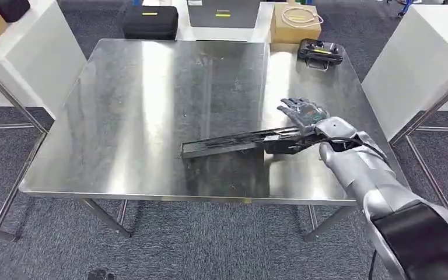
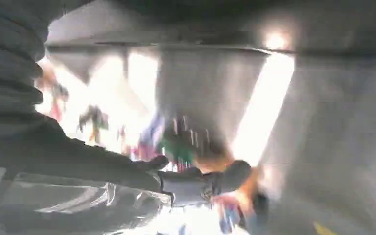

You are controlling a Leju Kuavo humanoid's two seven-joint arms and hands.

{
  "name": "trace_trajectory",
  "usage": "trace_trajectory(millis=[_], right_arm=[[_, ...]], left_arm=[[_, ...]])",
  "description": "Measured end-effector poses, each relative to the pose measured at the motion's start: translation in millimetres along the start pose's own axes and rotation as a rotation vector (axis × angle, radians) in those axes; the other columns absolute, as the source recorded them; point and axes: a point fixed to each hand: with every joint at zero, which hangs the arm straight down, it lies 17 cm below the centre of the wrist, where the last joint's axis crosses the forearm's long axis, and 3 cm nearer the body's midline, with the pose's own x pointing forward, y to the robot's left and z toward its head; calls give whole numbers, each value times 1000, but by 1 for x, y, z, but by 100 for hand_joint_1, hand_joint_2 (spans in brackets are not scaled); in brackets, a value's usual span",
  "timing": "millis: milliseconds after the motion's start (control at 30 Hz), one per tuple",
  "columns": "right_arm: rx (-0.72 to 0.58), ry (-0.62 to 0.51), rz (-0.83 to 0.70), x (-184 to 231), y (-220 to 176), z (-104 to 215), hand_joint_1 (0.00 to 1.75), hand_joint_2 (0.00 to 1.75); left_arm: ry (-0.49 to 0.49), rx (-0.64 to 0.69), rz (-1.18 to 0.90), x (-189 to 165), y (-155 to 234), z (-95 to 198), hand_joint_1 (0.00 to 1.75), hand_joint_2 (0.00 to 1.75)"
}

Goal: Take the parts from the cabinet and place them on the table.

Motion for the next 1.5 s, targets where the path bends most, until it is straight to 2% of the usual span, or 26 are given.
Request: trace_trajectory(millis=[133, 267, 400, 533, 1500], right_arm=[[18, 30, -125, -10, 3, 3, 0, 175], [15, 57, -151, -20, 2, 5, 0, 175], [8, 86, -154, -34, -2, 7, 0, 175], [29, 102, -155, -42, 13, 11, 0, 175], [51, 164, -134, -64, 15, 17, 0, 175]], left_arm=[[7, -22, 13, -1, -4, 1, 0, 0], [8, -24, 5, -1, -4, 1, 0, 0], [11, -30, 2, -1, -7, 1, 0, 0], [15, -33, 0, -2, -7, 2, 0, 0], [15, -49, 10, 1, -12, 0, 0, 0]])
